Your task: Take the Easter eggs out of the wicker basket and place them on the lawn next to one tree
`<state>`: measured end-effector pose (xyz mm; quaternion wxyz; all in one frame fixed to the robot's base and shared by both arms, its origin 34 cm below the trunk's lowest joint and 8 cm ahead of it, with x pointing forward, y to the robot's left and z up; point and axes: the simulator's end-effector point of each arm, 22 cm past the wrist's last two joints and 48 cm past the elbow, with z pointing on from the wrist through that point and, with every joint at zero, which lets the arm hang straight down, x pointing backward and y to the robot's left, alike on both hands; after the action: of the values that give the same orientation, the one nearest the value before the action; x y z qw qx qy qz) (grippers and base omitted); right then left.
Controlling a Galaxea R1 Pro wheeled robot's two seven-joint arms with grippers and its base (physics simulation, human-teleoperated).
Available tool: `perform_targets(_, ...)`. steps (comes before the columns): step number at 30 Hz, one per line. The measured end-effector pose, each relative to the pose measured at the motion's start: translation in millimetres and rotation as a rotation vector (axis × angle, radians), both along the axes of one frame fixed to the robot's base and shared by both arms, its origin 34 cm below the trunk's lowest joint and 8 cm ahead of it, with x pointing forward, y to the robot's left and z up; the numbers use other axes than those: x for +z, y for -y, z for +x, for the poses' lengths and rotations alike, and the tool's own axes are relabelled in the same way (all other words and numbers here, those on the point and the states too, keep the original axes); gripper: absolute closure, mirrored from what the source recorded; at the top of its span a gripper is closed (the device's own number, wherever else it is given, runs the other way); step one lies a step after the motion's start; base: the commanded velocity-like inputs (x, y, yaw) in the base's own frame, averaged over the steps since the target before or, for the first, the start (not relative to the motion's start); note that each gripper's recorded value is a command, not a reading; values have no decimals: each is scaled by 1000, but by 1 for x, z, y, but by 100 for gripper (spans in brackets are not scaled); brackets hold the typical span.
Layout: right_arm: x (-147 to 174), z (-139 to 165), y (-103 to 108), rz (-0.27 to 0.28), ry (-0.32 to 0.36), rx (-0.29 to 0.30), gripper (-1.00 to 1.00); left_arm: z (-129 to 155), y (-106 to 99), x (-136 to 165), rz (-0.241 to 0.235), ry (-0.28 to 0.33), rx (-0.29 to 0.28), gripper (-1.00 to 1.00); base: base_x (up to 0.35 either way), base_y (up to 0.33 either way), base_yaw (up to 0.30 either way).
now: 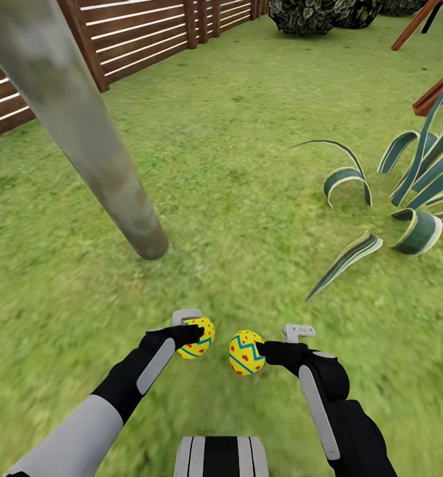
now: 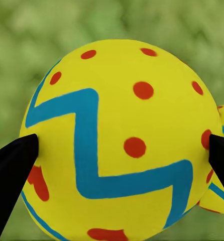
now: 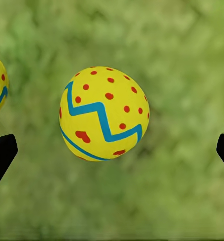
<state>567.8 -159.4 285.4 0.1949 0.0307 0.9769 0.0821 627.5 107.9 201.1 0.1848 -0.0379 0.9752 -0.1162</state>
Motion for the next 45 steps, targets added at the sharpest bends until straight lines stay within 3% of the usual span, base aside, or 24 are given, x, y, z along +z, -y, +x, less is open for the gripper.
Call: perform_targets(45, -39, -18, 0, 0, -78, 0, -100, -24, 0, -43, -1, -77, 0, 100, 0, 0, 0)
